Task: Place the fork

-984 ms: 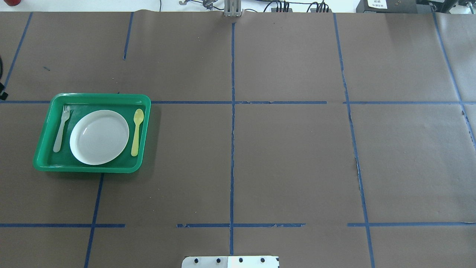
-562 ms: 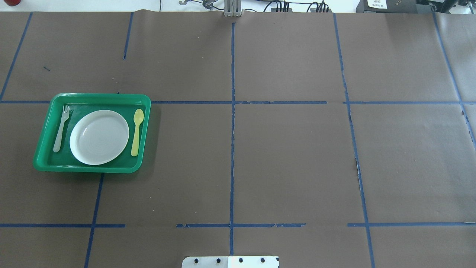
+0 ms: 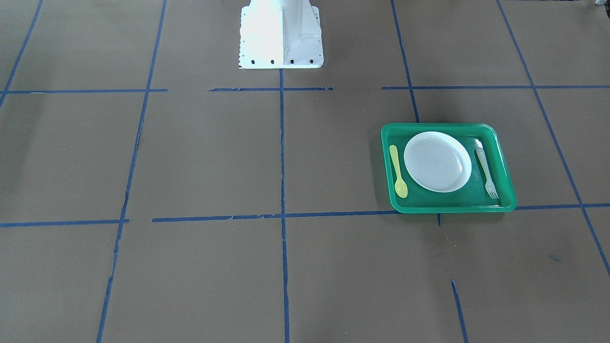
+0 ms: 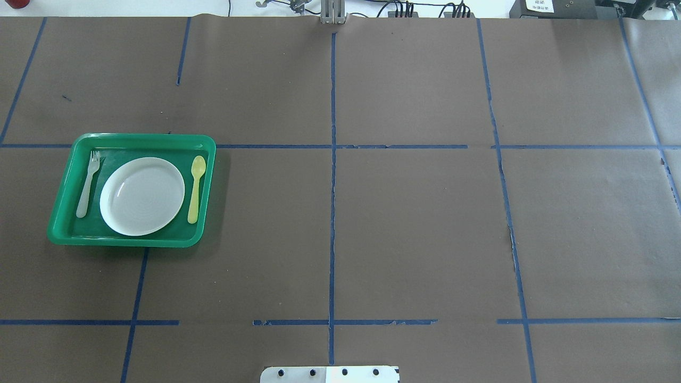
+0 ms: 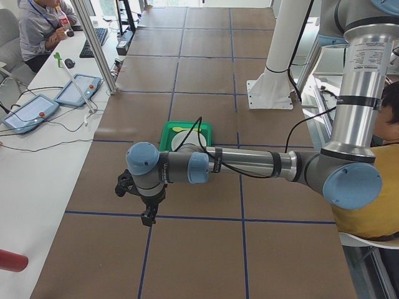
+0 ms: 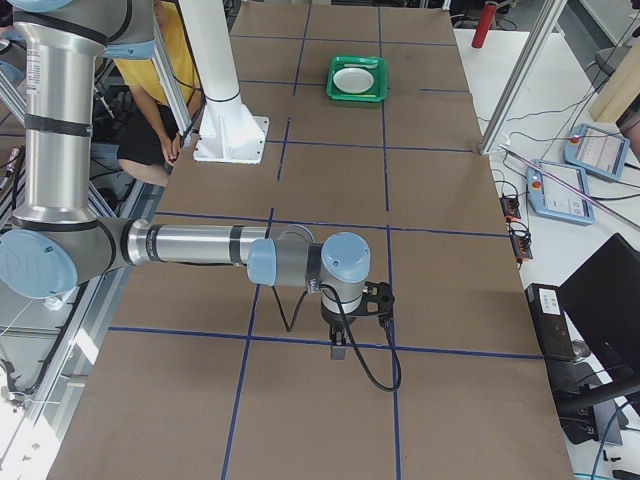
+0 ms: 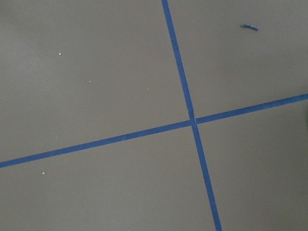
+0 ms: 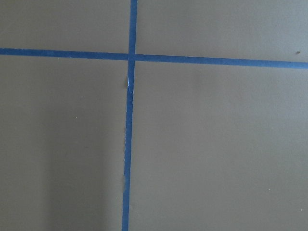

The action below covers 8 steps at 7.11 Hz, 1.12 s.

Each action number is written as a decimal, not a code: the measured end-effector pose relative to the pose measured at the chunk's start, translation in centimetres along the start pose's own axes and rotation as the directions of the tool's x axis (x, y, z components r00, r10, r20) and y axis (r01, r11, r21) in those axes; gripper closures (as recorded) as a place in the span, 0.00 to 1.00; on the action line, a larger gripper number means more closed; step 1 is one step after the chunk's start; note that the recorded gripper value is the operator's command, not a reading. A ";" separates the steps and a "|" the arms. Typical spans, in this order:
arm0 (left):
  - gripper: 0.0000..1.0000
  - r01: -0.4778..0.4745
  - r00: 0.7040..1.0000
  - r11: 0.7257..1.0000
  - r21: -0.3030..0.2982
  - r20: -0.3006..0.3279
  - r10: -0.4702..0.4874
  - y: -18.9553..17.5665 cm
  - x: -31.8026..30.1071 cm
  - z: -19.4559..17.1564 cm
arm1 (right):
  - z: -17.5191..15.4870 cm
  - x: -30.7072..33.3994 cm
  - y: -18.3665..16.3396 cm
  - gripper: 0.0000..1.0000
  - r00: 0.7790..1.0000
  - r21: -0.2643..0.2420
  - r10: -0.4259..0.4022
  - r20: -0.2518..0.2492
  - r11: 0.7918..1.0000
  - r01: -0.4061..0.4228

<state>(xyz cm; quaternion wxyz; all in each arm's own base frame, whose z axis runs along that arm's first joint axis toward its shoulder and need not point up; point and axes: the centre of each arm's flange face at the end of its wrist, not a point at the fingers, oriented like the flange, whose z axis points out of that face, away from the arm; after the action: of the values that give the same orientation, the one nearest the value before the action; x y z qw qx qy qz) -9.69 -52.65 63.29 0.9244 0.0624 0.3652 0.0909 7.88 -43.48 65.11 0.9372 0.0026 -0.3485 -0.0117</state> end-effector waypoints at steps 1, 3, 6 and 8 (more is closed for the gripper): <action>0.00 -0.001 1.000 1.000 -0.002 -0.003 0.001 0.2 0.0 0.2 | 0.0 0.0 0.0 0.00 1.000 0.000 0.001 0.000 1.000 -0.001; 0.00 0.001 1.000 1.000 -0.004 -0.005 -0.001 0.2 0.0 0.3 | 0.0 0.0 0.0 0.00 1.000 0.000 0.000 0.000 1.000 0.000; 0.00 0.003 1.000 1.000 -0.007 -0.004 -0.003 0.4 0.1 0.2 | 0.0 0.0 0.0 0.00 1.000 0.000 0.000 0.000 1.000 0.000; 0.00 0.000 1.000 1.000 -0.008 -0.004 0.000 0.5 0.2 0.2 | 0.0 0.0 0.0 0.00 1.000 0.000 0.000 0.000 1.000 0.000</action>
<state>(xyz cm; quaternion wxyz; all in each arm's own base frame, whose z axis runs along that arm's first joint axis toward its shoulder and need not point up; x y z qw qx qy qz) -9.49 -52.16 63.42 0.9240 0.0585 0.3665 0.0924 7.88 -43.48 65.11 0.9372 0.0025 -0.3485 -0.0116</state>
